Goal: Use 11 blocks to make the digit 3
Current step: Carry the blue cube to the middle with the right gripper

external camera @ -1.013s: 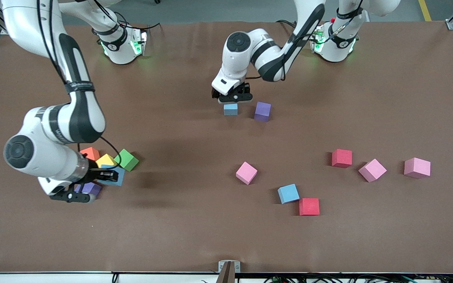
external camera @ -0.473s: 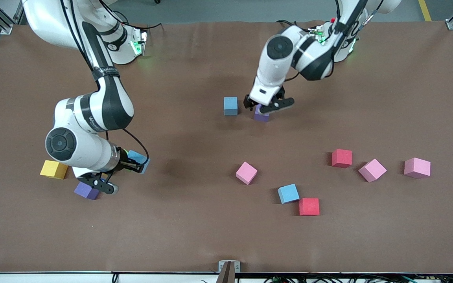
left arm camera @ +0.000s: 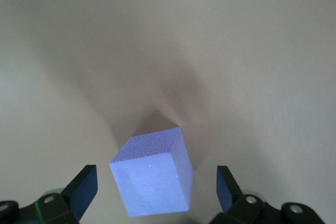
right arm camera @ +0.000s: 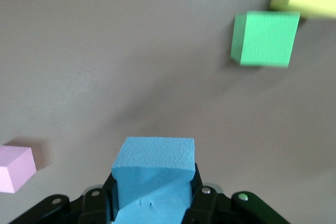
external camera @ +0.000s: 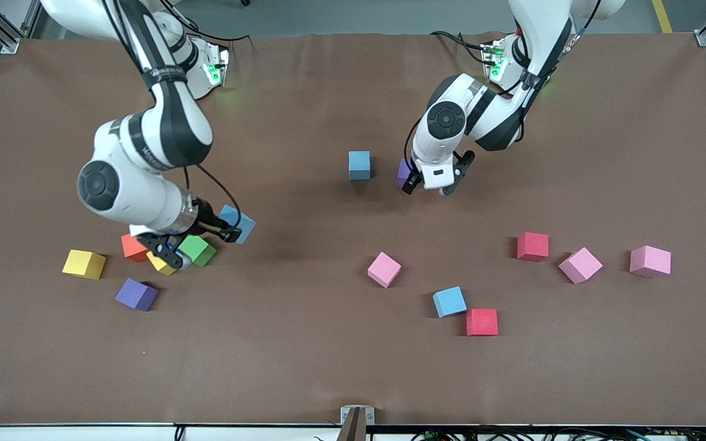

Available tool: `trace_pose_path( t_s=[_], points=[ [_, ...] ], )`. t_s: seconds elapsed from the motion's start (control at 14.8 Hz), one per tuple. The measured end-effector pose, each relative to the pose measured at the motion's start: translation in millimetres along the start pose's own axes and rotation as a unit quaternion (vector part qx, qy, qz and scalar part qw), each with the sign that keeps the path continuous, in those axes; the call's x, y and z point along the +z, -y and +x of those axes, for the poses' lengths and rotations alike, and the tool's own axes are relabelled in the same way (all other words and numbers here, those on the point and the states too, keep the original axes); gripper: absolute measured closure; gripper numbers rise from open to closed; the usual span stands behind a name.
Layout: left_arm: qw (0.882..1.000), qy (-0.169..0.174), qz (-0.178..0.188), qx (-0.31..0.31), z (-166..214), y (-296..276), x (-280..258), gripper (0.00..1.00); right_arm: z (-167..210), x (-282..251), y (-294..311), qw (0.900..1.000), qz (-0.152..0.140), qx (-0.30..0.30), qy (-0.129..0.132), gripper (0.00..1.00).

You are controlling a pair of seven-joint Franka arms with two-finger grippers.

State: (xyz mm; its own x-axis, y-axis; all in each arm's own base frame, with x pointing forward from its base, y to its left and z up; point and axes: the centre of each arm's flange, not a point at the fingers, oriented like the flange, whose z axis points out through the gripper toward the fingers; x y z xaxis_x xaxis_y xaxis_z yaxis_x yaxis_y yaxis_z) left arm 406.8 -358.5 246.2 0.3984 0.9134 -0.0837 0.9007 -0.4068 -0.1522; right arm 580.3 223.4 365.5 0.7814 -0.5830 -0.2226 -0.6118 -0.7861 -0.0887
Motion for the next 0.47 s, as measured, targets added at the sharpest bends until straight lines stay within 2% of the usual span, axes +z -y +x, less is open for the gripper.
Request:
trace_pose_path(
  t_s=[0.2,0.47],
  points=[
    [0.994,-0.002,0.005,-0.105,-12,5,5,0.0,-55,40,13,0.999,-0.004,0.053,-0.008,0.48],
    [0.989,-0.011,0.025,-0.145,-27,14,28,0.0,-104,73,26,0.992,0.004,0.126,-0.023,0.48]
  ],
)
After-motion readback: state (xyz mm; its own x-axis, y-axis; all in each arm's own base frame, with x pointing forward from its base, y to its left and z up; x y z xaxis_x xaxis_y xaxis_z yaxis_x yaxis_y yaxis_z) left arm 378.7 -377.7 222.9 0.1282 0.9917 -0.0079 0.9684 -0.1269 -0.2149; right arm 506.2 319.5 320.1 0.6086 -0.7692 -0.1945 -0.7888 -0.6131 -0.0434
